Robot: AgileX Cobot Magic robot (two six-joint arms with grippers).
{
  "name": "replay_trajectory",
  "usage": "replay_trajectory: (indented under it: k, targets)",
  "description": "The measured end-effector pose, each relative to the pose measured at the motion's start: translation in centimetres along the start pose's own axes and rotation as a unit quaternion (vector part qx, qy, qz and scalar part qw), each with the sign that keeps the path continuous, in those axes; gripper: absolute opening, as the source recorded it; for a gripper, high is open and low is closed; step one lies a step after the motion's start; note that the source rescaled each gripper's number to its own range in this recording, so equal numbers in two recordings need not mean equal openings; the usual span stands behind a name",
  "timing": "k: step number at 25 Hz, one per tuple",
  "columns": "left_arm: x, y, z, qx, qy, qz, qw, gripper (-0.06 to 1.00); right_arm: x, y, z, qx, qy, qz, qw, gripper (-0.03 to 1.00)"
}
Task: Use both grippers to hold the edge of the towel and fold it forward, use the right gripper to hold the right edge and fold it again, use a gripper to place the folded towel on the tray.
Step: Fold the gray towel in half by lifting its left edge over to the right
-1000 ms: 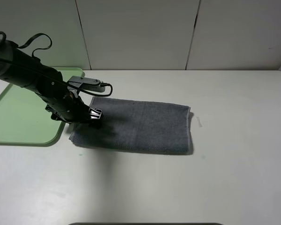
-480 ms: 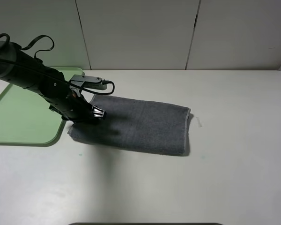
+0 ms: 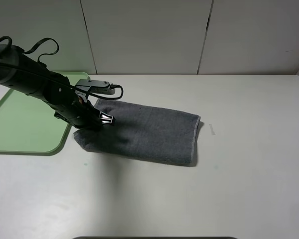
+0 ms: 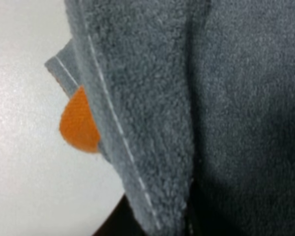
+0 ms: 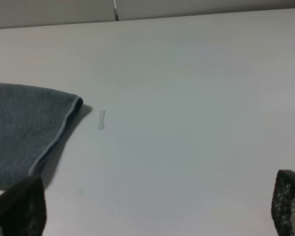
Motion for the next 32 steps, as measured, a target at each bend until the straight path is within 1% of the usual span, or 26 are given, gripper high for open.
replay_trajectory:
  k: [3, 5, 8, 12, 17, 22, 26, 29, 32]
  targets:
    - [-0.4, 0.0, 0.1, 0.000, 0.001, 0.000, 1.000, 0.06, 0.0, 0.0, 0.0, 0.000, 0.000, 0.000, 1.000, 1.00]
    - [-1.1, 0.0, -0.1, 0.001, 0.011, 0.001, 1.000, 0.06, 0.0, 0.0, 0.0, 0.000, 0.000, 0.000, 1.000, 1.00]
    - [-2.8, 0.2, -0.3, 0.003, 0.026, 0.003, 1.000, 0.06, 0.0, 0.0, 0.0, 0.000, 0.000, 0.000, 1.000, 1.00]
    - [-5.6, 0.6, 0.1, 0.001, 0.028, 0.007, 1.000, 0.06, 0.0, 0.0, 0.0, 0.000, 0.000, 0.000, 1.000, 1.00]
    - [-7.7, 1.0, 0.2, 0.000, 0.030, 0.015, 0.999, 0.06, 0.0, 0.0, 0.0, 0.000, 0.000, 0.000, 1.000, 1.00]
    - [-9.6, 1.4, 0.3, 0.003, 0.060, 0.026, 0.998, 0.06, 0.0, 0.0, 0.0, 0.000, 0.000, 0.000, 1.000, 1.00]
    - [-11.3, 1.9, 0.5, 0.004, 0.087, 0.044, 0.995, 0.06, 0.0, 0.0, 0.0, 0.000, 0.000, 0.000, 1.000, 1.00]
    - [-12.1, 2.0, 1.0, 0.005, 0.089, 0.050, 0.995, 0.06, 0.0, 0.0, 0.0, 0.000, 0.000, 0.000, 1.000, 1.00]
    - [-12.5, 1.5, 1.6, 0.008, 0.083, 0.049, 0.995, 0.06, 0.0, 0.0, 0.0, 0.000, 0.000, 0.000, 1.000, 1.00]
Point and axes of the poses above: a point on each arm's last joint axis where the gripper is mounted, x pointing out along that axis toward the gripper, y along the wrist's bending axis when the last joint is at zero, z = x × y, the point moved 5 cm from there along x, pointing out along that axis toward the gripper, and after that the axes turned 11 degrees about x, right-handed, at the moved point
